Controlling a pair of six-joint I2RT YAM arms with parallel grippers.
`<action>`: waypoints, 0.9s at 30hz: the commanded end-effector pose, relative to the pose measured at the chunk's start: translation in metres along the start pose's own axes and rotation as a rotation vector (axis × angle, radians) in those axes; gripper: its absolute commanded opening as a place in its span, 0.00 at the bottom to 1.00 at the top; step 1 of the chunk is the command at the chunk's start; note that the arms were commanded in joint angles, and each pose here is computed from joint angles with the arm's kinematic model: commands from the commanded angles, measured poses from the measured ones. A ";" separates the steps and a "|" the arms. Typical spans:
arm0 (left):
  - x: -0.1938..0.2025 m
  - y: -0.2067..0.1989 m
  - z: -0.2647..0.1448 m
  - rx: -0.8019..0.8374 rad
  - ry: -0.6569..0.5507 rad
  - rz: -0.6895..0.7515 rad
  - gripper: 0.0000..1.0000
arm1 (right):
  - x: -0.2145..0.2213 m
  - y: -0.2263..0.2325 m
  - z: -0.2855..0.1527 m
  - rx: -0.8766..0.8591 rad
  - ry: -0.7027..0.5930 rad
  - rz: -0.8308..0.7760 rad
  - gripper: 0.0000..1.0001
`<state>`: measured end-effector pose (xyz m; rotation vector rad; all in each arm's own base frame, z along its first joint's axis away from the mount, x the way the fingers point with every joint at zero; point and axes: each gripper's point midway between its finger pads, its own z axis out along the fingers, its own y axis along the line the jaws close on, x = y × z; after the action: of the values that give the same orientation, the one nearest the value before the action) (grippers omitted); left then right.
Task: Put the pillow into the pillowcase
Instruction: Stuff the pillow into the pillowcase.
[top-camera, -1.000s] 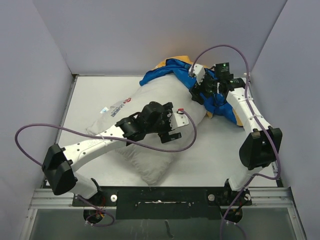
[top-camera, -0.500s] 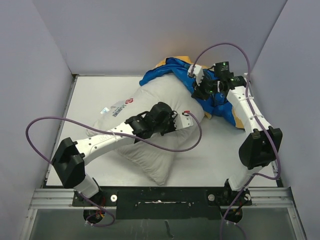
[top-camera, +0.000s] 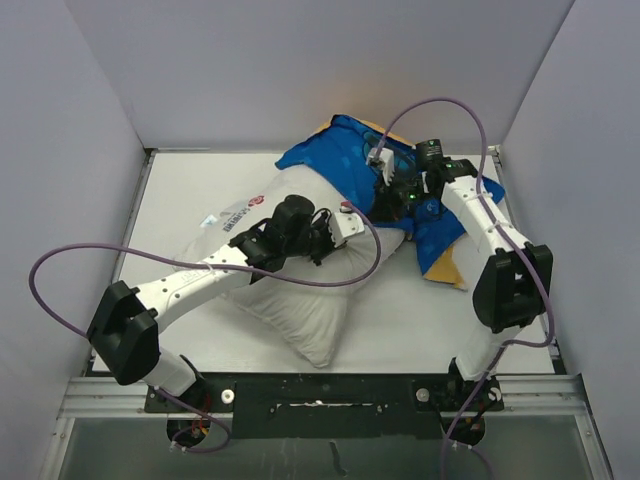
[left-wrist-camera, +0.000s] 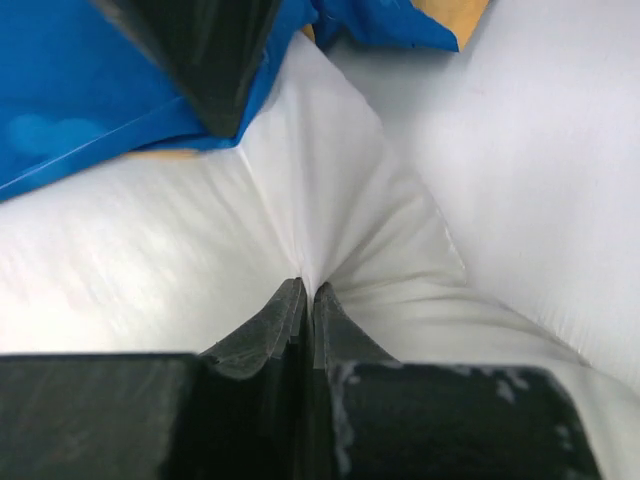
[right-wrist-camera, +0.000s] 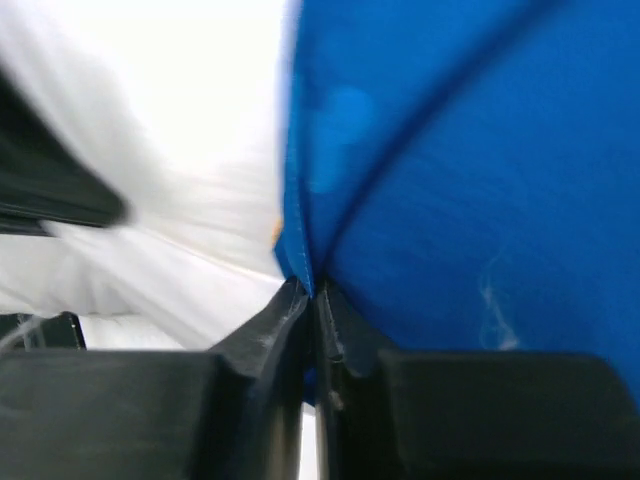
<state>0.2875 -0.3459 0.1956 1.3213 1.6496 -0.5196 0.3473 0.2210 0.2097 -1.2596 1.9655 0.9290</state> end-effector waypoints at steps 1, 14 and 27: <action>-0.063 0.008 -0.016 -0.019 -0.252 0.039 0.00 | 0.024 -0.019 -0.009 0.035 0.007 0.137 0.19; -0.051 0.008 -0.032 0.034 -0.263 -0.050 0.00 | 0.028 -0.005 -0.147 0.264 -0.316 -0.053 0.95; -0.098 0.007 -0.086 -0.214 -0.124 -0.099 0.98 | 0.145 -0.119 -0.124 0.670 0.029 0.223 0.94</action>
<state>0.2836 -0.3305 0.2677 1.0945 1.6865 -0.5946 0.3601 0.0191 0.1217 -0.6963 2.2544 0.4555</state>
